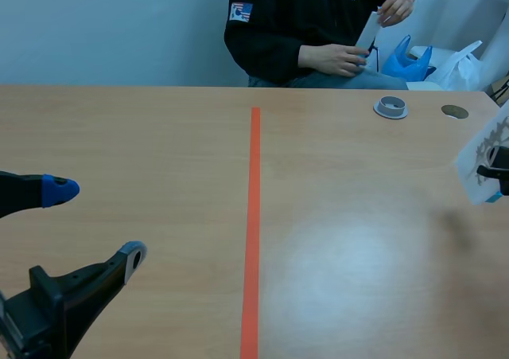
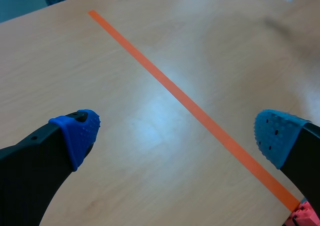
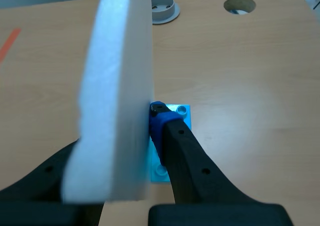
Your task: Sort the leaf by its shape. The table is split by an orange tape line. A compound leaf with several leaflets goes to the left side, a simple leaf with one blade goes to the right side. Return to the home posture when a red brick is placed on the table.
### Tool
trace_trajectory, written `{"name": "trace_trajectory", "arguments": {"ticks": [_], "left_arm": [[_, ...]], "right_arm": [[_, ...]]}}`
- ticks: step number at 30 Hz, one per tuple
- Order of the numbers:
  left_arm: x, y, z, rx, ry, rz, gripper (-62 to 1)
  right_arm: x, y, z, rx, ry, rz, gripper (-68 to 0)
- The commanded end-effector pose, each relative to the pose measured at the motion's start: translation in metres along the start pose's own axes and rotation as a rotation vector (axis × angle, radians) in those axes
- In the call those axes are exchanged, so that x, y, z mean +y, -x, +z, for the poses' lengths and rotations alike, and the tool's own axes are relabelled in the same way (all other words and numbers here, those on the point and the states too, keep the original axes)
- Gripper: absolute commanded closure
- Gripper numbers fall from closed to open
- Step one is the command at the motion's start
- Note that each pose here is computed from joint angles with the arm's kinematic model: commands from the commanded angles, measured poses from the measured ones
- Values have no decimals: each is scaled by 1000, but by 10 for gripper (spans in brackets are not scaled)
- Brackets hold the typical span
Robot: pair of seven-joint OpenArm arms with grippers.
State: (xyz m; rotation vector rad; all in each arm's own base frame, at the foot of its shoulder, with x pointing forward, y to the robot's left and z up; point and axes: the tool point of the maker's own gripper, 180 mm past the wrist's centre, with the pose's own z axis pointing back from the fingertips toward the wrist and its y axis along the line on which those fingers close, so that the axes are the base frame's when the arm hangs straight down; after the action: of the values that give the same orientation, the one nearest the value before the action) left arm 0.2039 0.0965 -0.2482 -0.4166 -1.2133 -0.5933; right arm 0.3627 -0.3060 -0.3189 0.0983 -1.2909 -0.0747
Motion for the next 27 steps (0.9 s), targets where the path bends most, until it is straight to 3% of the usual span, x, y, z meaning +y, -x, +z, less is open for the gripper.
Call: {"name": "trace_trajectory", "arguments": {"ticks": [1,10,19,27], "left_arm": [[-2,-9,0,-31,4,1,-623],[-2,-9,0,-31,4,1,-623],[-2,-9,0,-31,4,1,-623],[-2,-9,0,-31,4,1,-623]], "right_arm": [[-4,-23,-7,-61,9,23,-15],[4,1,-29,-26,52,101,-15],[3,20,-28,11,86,103,-19],[3,21,-28,14,85,102,-217]]}}
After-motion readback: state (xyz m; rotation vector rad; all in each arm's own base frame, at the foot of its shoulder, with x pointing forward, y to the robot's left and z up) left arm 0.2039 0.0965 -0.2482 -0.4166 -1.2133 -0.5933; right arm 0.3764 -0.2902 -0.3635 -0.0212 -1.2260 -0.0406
